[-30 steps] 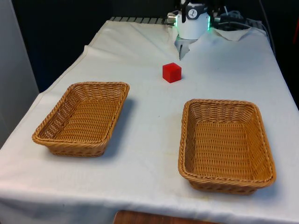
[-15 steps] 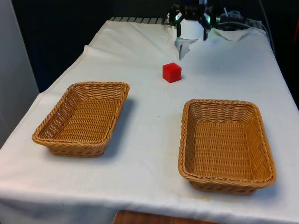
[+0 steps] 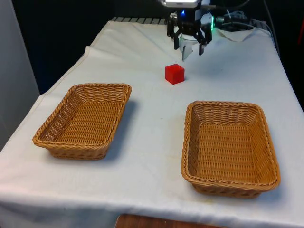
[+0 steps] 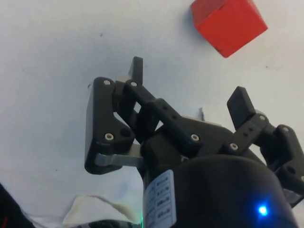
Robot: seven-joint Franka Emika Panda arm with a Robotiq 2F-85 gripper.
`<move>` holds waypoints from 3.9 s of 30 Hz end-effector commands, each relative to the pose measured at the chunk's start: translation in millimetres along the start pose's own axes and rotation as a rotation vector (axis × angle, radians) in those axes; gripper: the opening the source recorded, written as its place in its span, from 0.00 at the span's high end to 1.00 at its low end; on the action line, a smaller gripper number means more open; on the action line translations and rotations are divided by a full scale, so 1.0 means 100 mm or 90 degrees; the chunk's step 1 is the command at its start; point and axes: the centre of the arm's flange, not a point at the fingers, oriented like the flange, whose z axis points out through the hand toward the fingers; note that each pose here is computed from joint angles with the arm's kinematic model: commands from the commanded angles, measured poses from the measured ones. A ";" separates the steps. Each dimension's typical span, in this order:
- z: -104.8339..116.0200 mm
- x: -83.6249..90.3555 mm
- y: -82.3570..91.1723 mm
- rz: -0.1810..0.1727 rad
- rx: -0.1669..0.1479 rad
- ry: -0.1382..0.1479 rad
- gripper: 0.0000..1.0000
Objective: Pick up the red cube and place it into the right basket.
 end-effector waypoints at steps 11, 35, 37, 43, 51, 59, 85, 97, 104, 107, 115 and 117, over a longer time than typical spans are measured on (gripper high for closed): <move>0.10 0.04 0.10 0.018 0.003 0.004 0.00; 0.63 0.15 0.27 0.092 -0.027 0.059 0.00; 0.65 0.16 0.28 0.092 -0.032 0.055 0.00; 0.75 0.17 0.28 0.120 -0.036 0.071 0.00; 0.83 0.19 0.30 0.141 -0.042 0.077 0.00; 0.83 0.19 0.31 0.144 -0.044 0.075 0.42; 0.60 0.24 0.34 0.147 -0.027 0.075 0.97; 0.19 0.41 0.48 0.122 -0.004 0.076 0.97; 0.00 0.52 0.52 0.105 0.009 0.075 0.97; -0.06 0.57 0.53 0.093 0.009 0.074 0.97; -0.16 0.68 0.54 0.064 0.009 0.076 0.97; -0.18 0.71 0.54 0.056 0.009 0.077 0.97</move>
